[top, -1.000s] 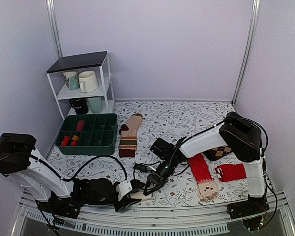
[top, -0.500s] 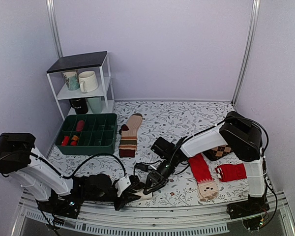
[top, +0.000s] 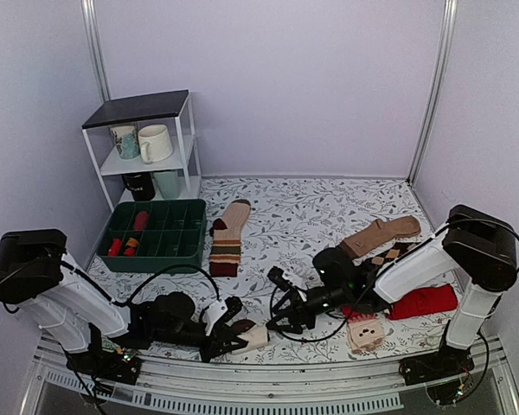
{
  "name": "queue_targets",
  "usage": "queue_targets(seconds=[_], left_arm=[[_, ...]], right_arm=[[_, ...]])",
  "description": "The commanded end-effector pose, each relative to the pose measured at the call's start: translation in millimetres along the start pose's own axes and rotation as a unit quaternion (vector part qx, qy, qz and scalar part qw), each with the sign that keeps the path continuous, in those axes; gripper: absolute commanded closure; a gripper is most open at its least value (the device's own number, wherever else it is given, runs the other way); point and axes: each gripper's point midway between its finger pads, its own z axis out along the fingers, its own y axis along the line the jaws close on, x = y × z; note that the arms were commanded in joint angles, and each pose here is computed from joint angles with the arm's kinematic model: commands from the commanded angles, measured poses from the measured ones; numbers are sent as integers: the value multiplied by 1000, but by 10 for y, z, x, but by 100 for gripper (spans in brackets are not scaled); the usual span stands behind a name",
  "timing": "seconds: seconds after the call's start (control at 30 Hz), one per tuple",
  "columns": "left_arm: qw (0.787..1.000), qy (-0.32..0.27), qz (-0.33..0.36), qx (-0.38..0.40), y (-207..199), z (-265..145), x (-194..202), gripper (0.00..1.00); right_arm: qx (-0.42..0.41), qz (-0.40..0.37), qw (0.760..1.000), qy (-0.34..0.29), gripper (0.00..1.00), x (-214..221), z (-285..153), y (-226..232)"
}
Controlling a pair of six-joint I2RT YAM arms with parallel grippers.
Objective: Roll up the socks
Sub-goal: Roll a pair of socks at the center of the board.
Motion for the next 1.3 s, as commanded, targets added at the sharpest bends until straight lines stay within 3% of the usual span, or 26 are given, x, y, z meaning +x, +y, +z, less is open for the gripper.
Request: queue_targets(seconds=[0.0,0.17,0.43,0.97,1.27], left_arm=[[992,116,-35,-29,218,-60,648,100],[992,114,-42,-29,237,-71,652,100],[992,114,-43,-27,234,-72,655,100],[992,112,-43,-28,238,-81,654,100],[992,112,-42,-28,238,-77,650,100]], right_arm=[[27,-168,969,-180,36,-557,-348,308],[-26,-205,964,-167,36,-307,-260,613],[-35,-224,964,-140,35,-177,-87,638],[-16,-168,986,5,36,345,200,361],[-39,-167,984,37,37,459,285,429]])
